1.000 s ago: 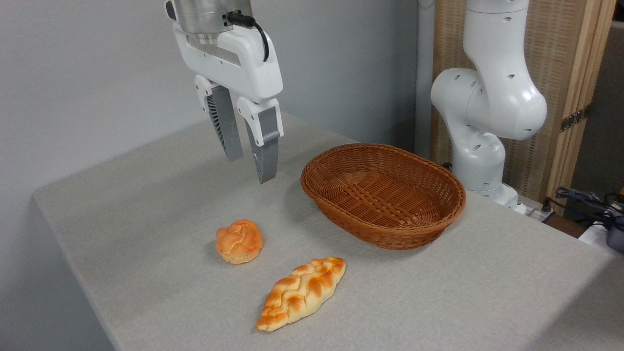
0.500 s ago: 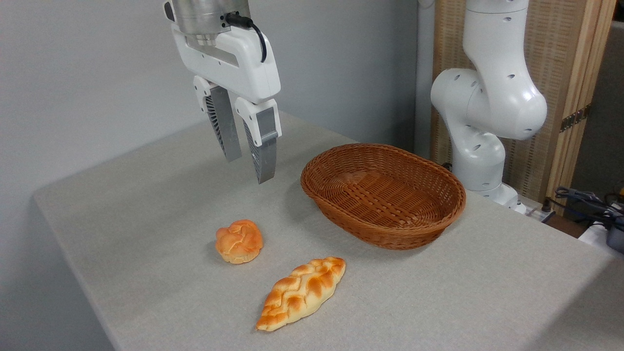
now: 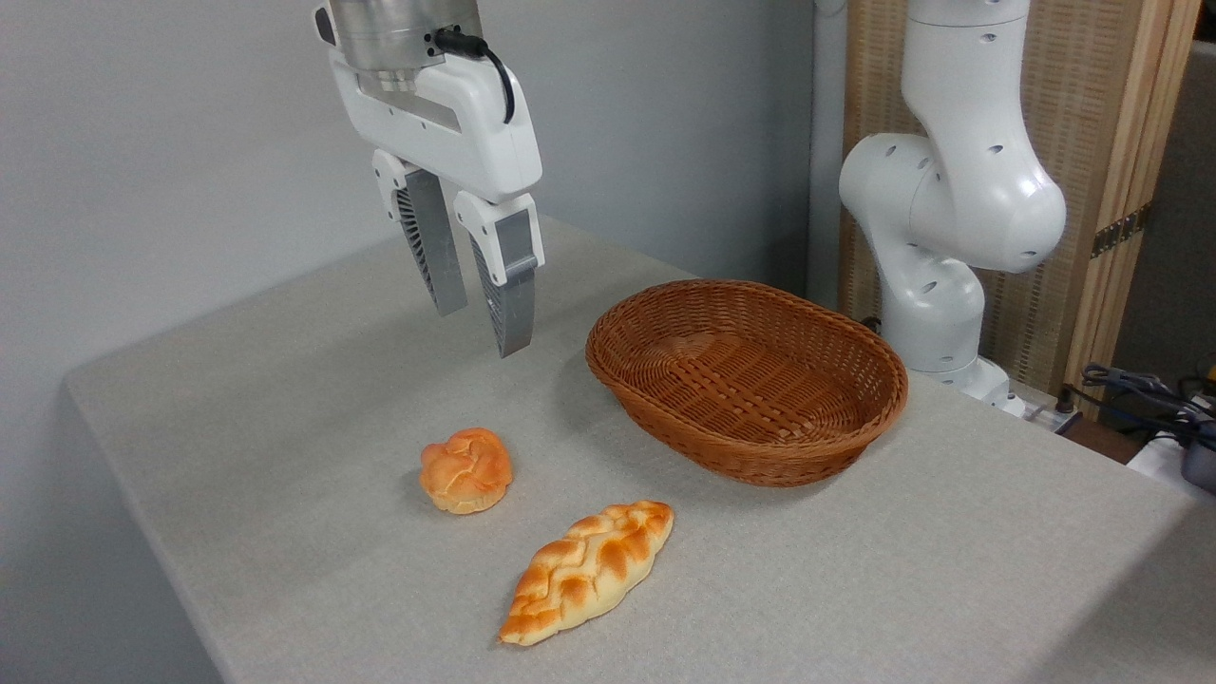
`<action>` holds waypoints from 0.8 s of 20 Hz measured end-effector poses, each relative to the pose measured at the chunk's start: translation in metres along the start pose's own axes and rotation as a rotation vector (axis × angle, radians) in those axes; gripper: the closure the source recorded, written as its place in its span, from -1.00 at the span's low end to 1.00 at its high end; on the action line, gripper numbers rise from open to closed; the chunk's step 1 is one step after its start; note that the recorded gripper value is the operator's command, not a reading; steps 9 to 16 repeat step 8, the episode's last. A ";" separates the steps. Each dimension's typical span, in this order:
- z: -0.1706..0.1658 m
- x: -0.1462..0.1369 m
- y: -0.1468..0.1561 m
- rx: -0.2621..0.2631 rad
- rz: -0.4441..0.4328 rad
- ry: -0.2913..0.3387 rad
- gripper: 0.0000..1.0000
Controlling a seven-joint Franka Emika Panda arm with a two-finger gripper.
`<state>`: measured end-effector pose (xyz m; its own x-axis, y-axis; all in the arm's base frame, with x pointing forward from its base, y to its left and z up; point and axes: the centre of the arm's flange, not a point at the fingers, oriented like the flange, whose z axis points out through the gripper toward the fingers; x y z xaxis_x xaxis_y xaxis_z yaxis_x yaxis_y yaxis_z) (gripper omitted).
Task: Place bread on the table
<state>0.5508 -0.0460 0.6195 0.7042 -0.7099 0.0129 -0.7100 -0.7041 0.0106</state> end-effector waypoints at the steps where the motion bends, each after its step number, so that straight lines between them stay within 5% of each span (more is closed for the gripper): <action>1: 0.000 0.000 0.000 0.000 -0.001 0.000 -1.00; 16: 0.000 -0.002 -0.002 0.000 -0.007 0.000 -1.00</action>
